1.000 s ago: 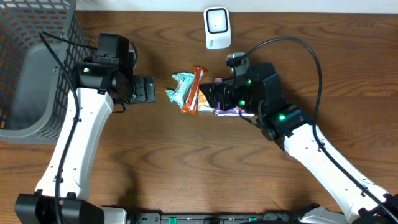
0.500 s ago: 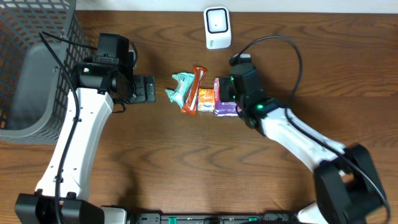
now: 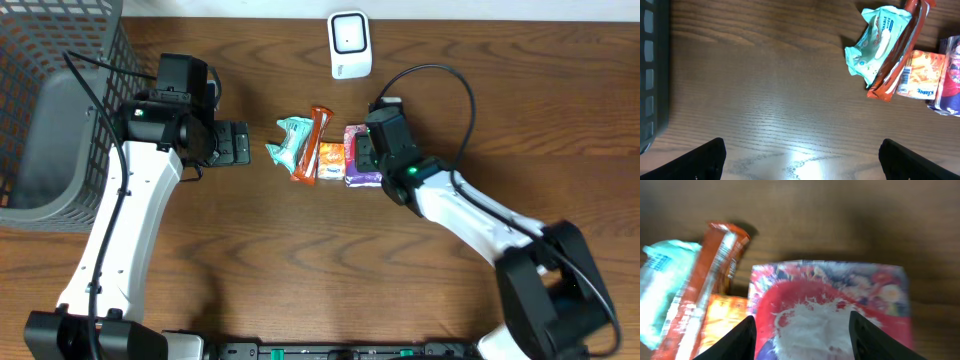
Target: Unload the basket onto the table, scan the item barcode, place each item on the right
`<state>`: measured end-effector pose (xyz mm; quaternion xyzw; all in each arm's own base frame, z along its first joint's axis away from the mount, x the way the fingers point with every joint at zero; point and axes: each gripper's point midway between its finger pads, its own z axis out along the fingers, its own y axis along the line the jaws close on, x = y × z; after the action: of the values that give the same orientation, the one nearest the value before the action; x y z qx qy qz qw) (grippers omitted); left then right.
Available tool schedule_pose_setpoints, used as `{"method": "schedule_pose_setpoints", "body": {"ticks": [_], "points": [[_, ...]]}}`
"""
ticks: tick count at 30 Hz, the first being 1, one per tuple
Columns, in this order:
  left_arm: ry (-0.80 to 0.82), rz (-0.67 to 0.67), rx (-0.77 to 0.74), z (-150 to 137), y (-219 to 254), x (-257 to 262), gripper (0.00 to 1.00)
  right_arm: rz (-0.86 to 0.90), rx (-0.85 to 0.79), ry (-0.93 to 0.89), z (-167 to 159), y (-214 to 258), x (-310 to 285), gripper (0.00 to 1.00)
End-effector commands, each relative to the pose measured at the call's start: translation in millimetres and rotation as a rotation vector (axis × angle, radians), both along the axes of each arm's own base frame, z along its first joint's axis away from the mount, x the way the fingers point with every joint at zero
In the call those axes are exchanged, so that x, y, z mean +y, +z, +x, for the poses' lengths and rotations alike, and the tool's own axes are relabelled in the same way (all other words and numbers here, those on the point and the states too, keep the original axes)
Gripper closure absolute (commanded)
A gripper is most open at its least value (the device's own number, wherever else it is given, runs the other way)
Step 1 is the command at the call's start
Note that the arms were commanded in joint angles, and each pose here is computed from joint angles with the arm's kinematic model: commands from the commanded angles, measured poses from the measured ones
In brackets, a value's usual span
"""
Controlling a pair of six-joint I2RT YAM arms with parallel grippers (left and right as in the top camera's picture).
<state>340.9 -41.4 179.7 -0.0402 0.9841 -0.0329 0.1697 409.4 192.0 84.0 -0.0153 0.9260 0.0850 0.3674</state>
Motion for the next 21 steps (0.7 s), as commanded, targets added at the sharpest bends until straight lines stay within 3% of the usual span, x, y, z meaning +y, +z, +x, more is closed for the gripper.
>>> {"method": "schedule_pose_setpoints", "body": {"ticks": [1, 5, 9, 21], "points": [[0.014, 0.014, 0.009, -1, -3, 3, 0.02, 0.021, -0.13, -0.017, 1, 59, -6, 0.46], [0.014, 0.014, 0.008, -1, -3, 3, 0.02, 0.055, -0.188, -0.018, -6, 92, -9, 0.53], [0.014, 0.014, 0.009, -1, -3, 3, 0.02, 0.053, -0.184, -0.018, -9, 95, -11, 0.57], [0.014, 0.014, 0.009, -1, -3, 3, 0.02, -0.09, 0.076, -0.012, -14, -19, -13, 0.62]]}}
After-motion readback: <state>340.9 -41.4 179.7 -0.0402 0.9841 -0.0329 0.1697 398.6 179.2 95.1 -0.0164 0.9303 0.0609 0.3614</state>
